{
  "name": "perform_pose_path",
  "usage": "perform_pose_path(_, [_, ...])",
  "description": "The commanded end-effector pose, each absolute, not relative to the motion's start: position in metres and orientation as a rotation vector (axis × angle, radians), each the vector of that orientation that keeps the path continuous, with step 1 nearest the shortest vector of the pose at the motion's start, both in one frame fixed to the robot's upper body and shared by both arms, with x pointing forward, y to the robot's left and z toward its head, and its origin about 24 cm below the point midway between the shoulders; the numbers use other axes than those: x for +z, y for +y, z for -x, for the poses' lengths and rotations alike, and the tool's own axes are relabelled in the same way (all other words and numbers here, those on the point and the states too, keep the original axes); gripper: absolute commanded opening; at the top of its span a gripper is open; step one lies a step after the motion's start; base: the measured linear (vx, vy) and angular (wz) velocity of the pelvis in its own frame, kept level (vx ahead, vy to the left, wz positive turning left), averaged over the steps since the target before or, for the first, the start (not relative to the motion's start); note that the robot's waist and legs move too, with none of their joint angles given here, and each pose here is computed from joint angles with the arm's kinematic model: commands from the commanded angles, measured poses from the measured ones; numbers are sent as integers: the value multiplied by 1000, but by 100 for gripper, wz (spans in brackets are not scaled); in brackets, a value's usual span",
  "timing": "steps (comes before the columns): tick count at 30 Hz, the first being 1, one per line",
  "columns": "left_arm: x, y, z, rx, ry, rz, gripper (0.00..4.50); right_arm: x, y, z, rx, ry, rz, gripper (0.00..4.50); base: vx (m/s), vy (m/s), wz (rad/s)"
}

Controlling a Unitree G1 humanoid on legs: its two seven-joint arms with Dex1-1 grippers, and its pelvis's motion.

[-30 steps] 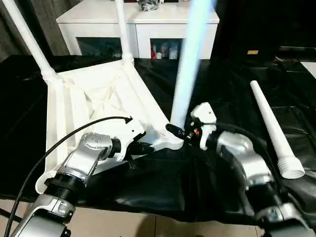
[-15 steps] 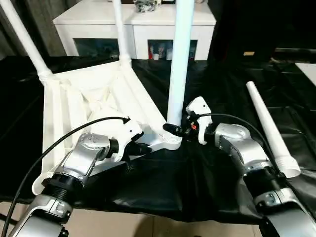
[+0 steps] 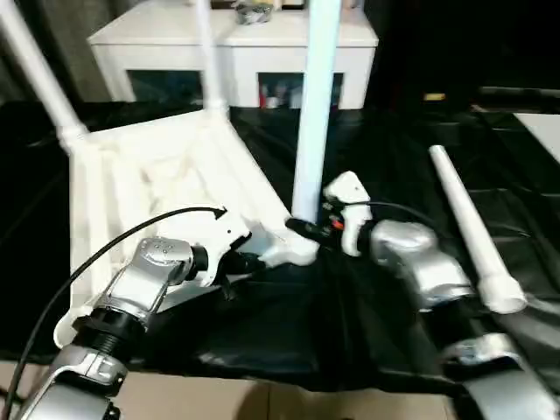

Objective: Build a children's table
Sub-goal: Insert table leg to table base

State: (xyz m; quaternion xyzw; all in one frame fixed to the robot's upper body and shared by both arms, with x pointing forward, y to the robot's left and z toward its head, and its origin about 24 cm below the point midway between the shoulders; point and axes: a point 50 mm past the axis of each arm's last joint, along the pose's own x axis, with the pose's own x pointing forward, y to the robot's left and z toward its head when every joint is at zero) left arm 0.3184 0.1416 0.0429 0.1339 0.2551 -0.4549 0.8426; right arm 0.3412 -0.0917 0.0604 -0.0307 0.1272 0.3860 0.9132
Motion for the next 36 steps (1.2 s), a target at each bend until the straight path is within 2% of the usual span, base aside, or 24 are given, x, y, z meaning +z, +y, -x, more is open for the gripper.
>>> perform_pose_path(1, [50,148,-330,-815,517,-239,0,2,-111,-324,617,559,55,187,0,0,0])
perform_pose_path(8, [44,121,-340,-679,564,-232,0,-9,-91,-325,446,606,68,187,0,0,0])
perform_pose_path(9, [43,107,-342,-666,565,-241,0,-10,-81,-326,400,611,76,187,0,0,0])
perform_pose_path(14, [43,84,-345,-634,567,-220,0,-12,-65,-329,287,630,46,187,0,0,0])
perform_pose_path(17, [43,80,-344,-619,568,-217,0,-13,-61,-329,250,640,18,187,0,0,0])
perform_pose_path(23, [43,88,-345,-595,571,-216,0,-9,-56,-332,241,620,-18,187,0,0,0])
perform_pose_path(26, [43,92,-346,-583,571,-220,0,1,-52,-338,266,555,-64,187,0,0,0])
perform_pose_path(28, [43,94,-347,-580,569,-224,0,9,-49,-343,296,512,-83,243,0,0,0])
perform_pose_path(36, [49,103,-350,-590,537,-238,0,35,-47,-356,391,405,-100,307,0,0,0])
